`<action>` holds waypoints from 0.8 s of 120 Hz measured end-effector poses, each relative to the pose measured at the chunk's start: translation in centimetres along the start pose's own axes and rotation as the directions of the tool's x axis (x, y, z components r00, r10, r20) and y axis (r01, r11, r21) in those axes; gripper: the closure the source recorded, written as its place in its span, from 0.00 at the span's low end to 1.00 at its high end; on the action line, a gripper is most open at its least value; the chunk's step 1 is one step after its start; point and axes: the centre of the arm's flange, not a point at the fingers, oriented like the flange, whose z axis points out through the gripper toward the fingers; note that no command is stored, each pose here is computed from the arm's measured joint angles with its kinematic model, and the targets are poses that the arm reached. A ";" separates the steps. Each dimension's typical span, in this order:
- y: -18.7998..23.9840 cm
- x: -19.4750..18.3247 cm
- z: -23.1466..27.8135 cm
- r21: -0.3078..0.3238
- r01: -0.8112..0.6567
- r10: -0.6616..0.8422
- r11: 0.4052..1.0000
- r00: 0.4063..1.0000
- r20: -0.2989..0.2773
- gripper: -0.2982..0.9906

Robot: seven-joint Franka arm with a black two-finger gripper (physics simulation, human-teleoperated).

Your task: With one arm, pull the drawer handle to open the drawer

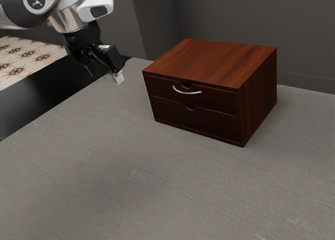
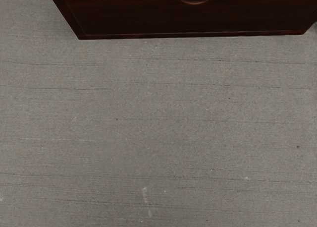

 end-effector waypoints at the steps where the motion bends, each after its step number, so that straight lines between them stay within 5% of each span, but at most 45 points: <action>1: 0.1 0.0 0.0 0.000 -0.002 0.002 1.000 1.000 0.000 0.25; 41: -2.2 -0.7 -2.5 0.014 0.026 -0.026 1.000 0.999 -0.042 0.25; 63: -3.6 -3.9 -9.5 0.024 0.055 -0.051 0.998 0.987 -0.150 0.25; 80: -1.3 -3.4 -9.3 -0.005 0.094 -0.094 0.996 0.985 -0.143 0.25; 96: 0.2 -3.5 -9.2 -0.089 0.283 -0.292 0.955 0.950 -0.107 0.25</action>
